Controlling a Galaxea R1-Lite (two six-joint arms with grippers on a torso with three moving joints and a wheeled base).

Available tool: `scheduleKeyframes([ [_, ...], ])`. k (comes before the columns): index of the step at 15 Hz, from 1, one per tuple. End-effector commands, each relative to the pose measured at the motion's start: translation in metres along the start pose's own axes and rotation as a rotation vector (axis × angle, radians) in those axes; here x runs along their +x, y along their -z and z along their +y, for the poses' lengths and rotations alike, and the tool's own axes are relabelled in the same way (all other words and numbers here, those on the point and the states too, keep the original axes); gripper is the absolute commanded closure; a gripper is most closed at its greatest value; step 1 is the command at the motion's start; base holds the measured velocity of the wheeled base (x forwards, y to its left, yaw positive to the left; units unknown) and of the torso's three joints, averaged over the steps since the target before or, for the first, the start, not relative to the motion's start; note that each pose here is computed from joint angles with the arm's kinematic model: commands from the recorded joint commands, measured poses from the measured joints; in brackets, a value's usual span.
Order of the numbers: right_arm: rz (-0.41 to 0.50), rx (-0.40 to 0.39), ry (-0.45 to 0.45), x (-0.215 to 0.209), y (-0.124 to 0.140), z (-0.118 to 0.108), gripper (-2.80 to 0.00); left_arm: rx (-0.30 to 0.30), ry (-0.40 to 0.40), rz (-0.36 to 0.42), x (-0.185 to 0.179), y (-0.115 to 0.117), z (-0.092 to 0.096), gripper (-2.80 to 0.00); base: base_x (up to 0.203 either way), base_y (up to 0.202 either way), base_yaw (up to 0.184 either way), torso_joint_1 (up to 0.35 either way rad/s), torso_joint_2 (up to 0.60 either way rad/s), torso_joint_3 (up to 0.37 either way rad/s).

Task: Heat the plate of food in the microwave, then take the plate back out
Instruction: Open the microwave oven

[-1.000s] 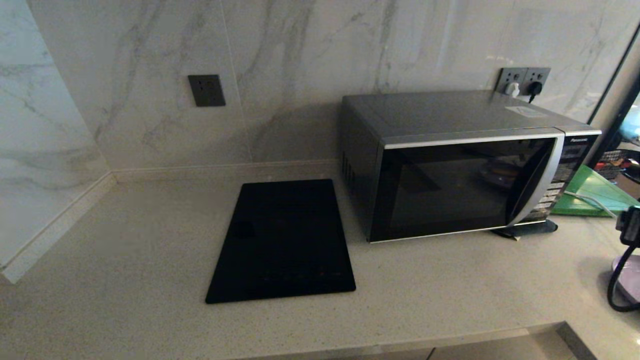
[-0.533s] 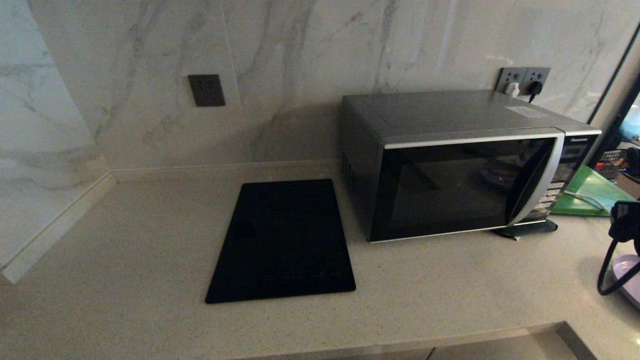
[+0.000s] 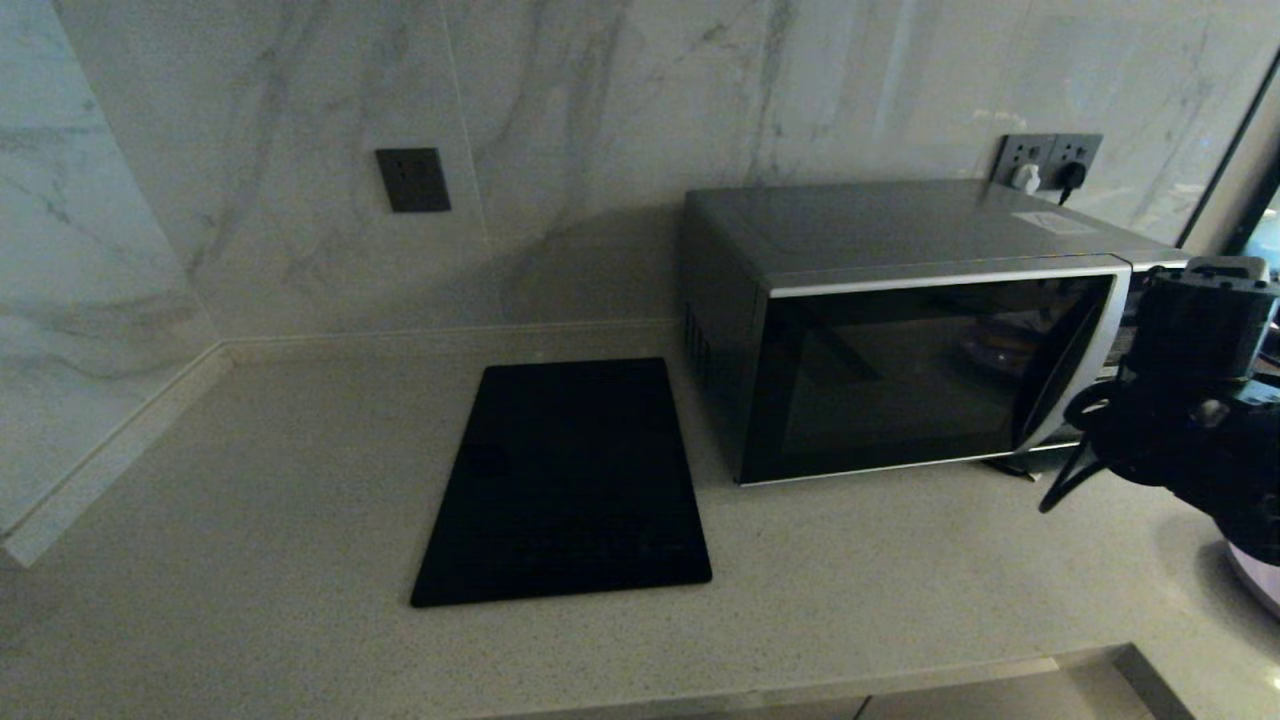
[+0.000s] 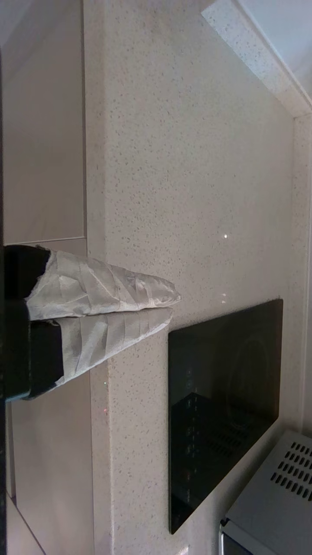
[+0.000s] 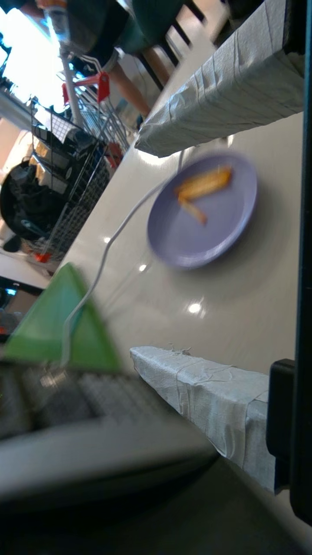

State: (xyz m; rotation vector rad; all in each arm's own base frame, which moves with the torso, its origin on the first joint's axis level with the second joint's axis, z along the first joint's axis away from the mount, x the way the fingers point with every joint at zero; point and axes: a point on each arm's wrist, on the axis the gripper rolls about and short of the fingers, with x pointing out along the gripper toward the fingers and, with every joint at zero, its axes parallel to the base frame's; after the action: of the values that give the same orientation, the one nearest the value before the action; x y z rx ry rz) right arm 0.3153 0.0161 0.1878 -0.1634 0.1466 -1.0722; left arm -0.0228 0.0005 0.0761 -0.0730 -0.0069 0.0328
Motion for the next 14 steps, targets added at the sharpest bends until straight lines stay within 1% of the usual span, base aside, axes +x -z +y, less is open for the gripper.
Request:
scheduleKeyframes([
  [1,-0.007,0.0,0.007,-0.001,0.014,0.034,-2.8,-0.001,-0.001,0.001,0.0,0.0,0.0,0.0,0.0,0.0,0.0,0.0,0.0,0.0],
  [5,-0.018,0.011,0.011,0.003,0.007,0.045,-2.8,-0.001,-0.001,0.0,0.0,0.0,0.0,0.0,0.0,0.0,0.0,0.0,0.0,0.0],
  [10,-0.009,-0.005,0.026,0.011,0.017,0.062,-2.8,-0.001,-0.001,0.001,0.0,0.0,0.0,0.0,0.0,0.0,0.0,0.0,0.0,0.0],
  [14,-0.019,0.029,0.027,0.017,0.018,0.08,-2.8,-0.001,-0.001,0.001,0.0,0.0,0.0,0.0,0.0,0.0,0.0,0.0,0.0,0.0],
])
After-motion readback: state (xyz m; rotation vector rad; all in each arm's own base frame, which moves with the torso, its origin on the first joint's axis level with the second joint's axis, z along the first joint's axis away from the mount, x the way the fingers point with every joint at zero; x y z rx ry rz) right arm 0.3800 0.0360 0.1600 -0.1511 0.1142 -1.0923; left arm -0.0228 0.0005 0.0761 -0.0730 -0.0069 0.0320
